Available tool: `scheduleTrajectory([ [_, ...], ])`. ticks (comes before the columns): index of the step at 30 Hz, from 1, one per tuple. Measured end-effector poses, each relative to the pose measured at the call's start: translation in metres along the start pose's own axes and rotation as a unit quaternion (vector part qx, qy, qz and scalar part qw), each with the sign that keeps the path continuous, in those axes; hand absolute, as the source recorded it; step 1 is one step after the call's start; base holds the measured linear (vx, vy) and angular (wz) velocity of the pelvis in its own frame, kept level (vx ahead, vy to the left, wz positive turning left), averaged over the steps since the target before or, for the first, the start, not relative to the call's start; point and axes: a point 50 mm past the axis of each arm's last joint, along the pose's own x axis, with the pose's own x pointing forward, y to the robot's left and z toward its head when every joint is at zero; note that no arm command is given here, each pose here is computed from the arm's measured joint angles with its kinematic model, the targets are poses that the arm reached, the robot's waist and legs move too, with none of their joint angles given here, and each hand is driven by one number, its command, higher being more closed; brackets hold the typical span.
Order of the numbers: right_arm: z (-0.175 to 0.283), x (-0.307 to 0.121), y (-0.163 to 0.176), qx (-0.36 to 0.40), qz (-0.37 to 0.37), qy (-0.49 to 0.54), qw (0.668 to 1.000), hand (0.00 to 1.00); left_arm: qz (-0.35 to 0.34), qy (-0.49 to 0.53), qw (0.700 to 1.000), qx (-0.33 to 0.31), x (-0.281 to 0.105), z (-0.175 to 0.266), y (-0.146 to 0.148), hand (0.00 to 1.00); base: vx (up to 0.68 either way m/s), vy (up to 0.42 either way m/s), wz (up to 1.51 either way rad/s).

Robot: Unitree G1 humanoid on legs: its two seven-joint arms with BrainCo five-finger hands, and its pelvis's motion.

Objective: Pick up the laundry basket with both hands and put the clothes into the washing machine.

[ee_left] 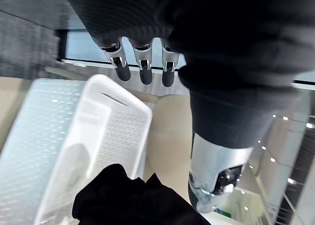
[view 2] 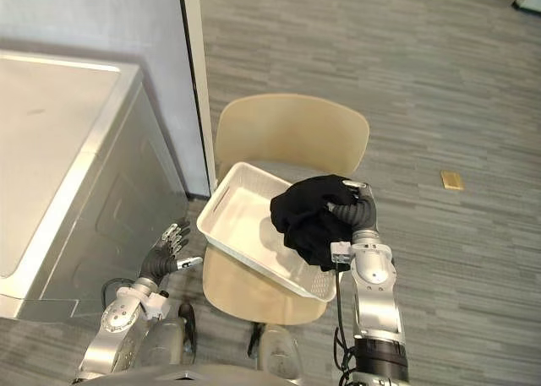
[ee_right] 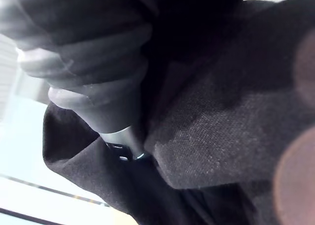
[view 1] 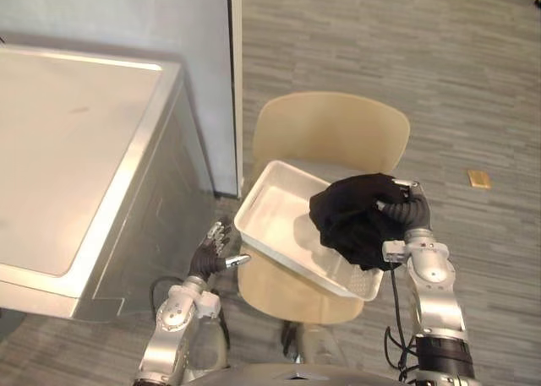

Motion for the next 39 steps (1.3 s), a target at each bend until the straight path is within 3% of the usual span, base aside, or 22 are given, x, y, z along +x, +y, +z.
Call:
scheduleTrajectory([
  [5, 0.023, -0.006, -0.004, 0.022, 0.015, -0.060, 0.998, 1.00, -0.057, -0.096, 0.993, 0.028, -0.002, 0.045, -0.014, 0.00, 0.04, 0.038, -0.03],
  [10, 0.048, -0.008, -0.008, 0.035, 0.028, -0.125, 0.991, 1.00, -0.132, -0.143, 0.979, 0.056, 0.006, 0.062, -0.040, 0.00, 0.04, 0.022, -0.09],
  [18, 0.072, -0.004, 0.013, 0.120, 0.085, -0.186, 0.971, 1.00, -0.224, -0.076, 0.958, 0.159, 0.055, 0.031, -0.079, 0.00, -0.02, 0.008, -0.10],
  [27, 0.090, -0.014, 0.050, 0.228, 0.150, -0.208, 0.939, 1.00, -0.216, -0.082, 0.949, 0.214, 0.076, 0.036, -0.104, 0.00, -0.01, -0.003, -0.02],
  [32, 0.092, -0.016, 0.061, 0.255, 0.152, -0.202, 0.934, 1.00, -0.183, -0.087, 0.958, 0.201, 0.085, 0.041, -0.107, 0.00, -0.01, -0.004, 0.12],
  [37, 0.093, -0.019, 0.071, 0.281, 0.146, -0.192, 0.929, 1.00, -0.144, -0.084, 0.976, 0.143, 0.088, 0.045, -0.105, 0.00, -0.02, 0.007, 0.03],
  [38, 0.092, -0.020, 0.072, 0.285, 0.145, -0.189, 0.929, 1.00, -0.133, -0.083, 0.979, 0.129, 0.089, 0.046, -0.103, 1.00, -0.04, 0.006, 0.01],
  [39, 0.090, -0.022, 0.073, 0.290, 0.139, -0.185, 0.929, 1.00, -0.121, -0.084, 0.982, 0.118, 0.089, 0.047, -0.102, 1.00, -0.03, 0.004, 0.00],
])
